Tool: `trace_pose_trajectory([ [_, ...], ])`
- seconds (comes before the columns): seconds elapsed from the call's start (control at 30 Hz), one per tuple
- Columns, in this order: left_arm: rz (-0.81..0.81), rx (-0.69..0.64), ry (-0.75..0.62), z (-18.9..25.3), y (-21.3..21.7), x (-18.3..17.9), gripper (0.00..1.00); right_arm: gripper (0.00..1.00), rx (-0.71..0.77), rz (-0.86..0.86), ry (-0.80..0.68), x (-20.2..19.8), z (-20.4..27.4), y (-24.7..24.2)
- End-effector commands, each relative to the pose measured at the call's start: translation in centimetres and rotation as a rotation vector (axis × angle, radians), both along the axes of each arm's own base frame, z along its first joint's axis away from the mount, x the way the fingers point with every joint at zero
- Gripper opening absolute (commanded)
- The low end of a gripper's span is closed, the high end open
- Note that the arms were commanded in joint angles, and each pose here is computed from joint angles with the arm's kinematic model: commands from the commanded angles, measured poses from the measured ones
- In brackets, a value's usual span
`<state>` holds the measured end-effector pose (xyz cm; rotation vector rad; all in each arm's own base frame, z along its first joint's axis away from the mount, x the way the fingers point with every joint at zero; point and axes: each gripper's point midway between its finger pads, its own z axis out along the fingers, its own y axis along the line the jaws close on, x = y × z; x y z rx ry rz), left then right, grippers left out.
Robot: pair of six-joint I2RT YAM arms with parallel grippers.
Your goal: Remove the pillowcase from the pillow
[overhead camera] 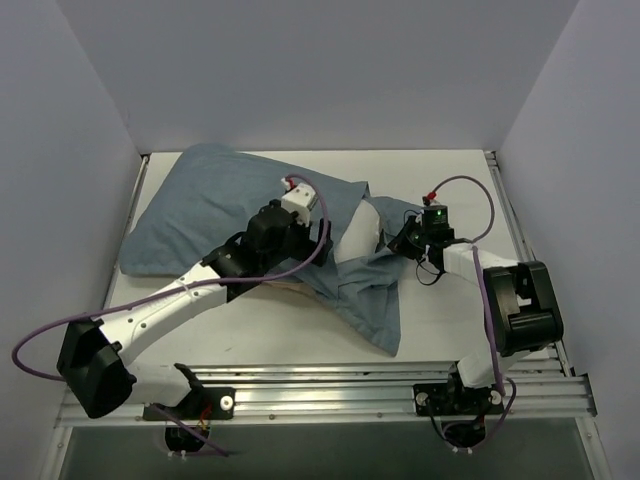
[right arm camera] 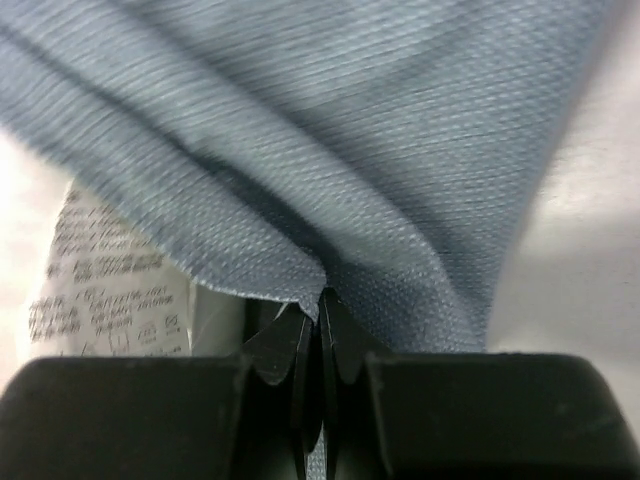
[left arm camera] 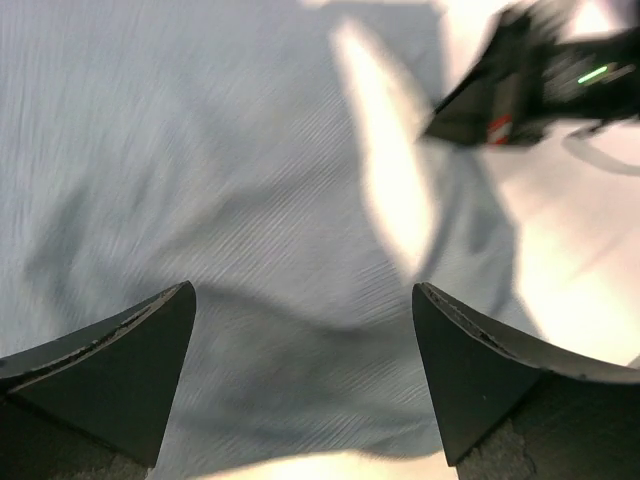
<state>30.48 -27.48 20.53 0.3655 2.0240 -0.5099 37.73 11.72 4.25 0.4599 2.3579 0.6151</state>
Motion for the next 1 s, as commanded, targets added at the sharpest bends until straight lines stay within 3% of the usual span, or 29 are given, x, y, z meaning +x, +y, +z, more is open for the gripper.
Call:
trace_pose_trajectory([
  [0.0, -0.180, 0.020, -0.244, 8.1, -4.2, 0.5, 0.98, 0.00, 0.007, 0.045, -0.131, 1.7, 4.3, 0.9],
  [0.23, -0.419, 0.145, -0.369, 9.6, -12.7, 3.6, 0.98, 0.00, -0.003, 0.050, -0.164, 2.0, 5.9, 0.8],
  [0.27, -0.444, 0.195, -0.350, 7.3, -13.9, 4.7, 0.98, 0.00, -0.003, 0.050, -0.167, 2.1, 6.0, 0.8],
  [0.33, -0.483, 0.212, -0.363, 7.9, -15.5, 5.6, 1.00, 0.00, -0.005, 0.053, -0.168, 2.1, 6.1, 0.9],
  [0.4, -0.541, 0.287, -0.316, 4.5, -16.9, 6.5, 0.99, 0.00, -0.008, 0.055, -0.167, 2.1, 6.1, 0.9],
  [0.43, -0.543, 0.287, -0.339, 5.5, -17.5, 7.2, 0.94, 0.00, -0.007, 0.057, -0.164, 2.0, 6.1, 0.9],
  [0.47, -0.561, 0.329, -0.310, 3.1, -18.0, 8.0, 0.90, 0.00, -0.009, 0.062, -0.168, 2.0, 6.2, 1.0],
  [0.63, -0.591, 0.383, -0.232, -0.2, -18.5, 10.2, 0.82, 0.00, -0.044, 0.068, -0.173, 1.8, 6.3, 0.8],
  [0.77, -0.593, 0.396, -0.131, -3.2, -17.1, 11.9, 0.81, 0.00, -0.081, 0.062, -0.168, 1.6, 6.0, 0.2],
  [0.97, -0.601, 0.398, 0.116, -9.1, -14.1, 9.5, 0.77, 0.00, -0.123, 0.020, -0.163, 1.1, 5.9, -1.0],
])
